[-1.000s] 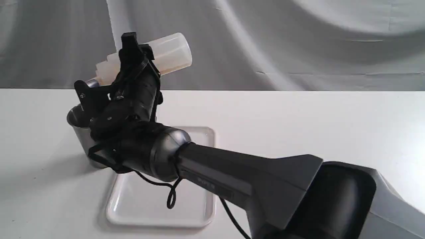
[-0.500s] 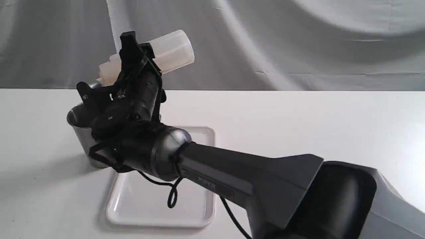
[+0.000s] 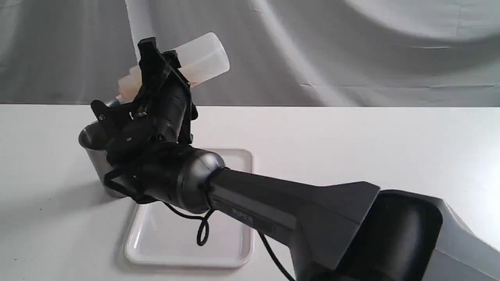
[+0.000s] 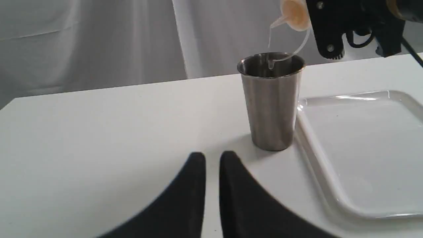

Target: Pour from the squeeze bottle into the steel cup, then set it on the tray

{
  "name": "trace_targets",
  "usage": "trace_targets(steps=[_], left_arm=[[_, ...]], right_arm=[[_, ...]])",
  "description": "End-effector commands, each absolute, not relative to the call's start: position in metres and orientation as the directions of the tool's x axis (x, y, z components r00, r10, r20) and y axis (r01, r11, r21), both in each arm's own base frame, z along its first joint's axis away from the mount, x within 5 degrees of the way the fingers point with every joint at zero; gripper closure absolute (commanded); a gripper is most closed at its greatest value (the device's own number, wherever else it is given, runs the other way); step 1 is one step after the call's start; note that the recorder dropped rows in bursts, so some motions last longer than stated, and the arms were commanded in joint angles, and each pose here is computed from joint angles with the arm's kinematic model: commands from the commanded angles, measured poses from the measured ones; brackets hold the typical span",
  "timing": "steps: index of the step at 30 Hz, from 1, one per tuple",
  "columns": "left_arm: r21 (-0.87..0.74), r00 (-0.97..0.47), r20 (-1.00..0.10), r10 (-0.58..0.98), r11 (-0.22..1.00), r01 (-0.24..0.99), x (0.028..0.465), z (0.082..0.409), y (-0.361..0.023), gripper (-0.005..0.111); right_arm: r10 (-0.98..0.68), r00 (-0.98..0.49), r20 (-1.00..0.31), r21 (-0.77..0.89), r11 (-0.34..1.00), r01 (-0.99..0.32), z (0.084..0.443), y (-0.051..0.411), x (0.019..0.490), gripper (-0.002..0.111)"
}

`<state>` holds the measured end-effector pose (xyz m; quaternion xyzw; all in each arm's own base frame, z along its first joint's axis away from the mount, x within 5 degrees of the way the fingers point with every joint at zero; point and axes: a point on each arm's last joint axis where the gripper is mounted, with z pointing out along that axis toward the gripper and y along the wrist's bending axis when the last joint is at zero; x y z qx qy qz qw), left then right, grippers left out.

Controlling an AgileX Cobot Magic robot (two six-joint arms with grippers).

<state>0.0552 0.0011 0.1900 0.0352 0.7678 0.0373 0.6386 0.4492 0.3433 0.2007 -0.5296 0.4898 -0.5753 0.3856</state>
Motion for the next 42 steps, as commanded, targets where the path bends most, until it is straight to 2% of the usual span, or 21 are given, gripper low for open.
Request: trace_targets(steps=[1,23,29,42], left_arm=[[0.103,-0.174,-0.979,0.102,0.995,0.006,0.0551,0.1894,0.0011,0.098],[0.103,-0.174,-0.979,0.102,0.995,0.006,0.0551,0.1894,0.0011,0.098],[0.103,-0.174,-0.979,0.102,0.995,0.006,0.0551,0.1894,0.0011,0.098],[0.103,-0.174,-0.979,0.102,0.995,0.006,0.0551,0.1894,0.0011,0.098]], right_arm=[[-0.956,-0.16,0.247,-0.969,-0.247,-0.022,0.2175,0.3443,0.446,0.074],[-0.956,-0.17,0.237,-0.971,-0.239,-0.011,0.2272,0.3425,0.4446,0.074],[-0.943,-0.169,0.287,-0.957,-0.288,-0.02,0.2272,0.3425,0.4446,0.074],[-0.942,-0.173,0.287,-0.957,-0.288,-0.019,0.2273,0.3428,0.4439,0.074]])
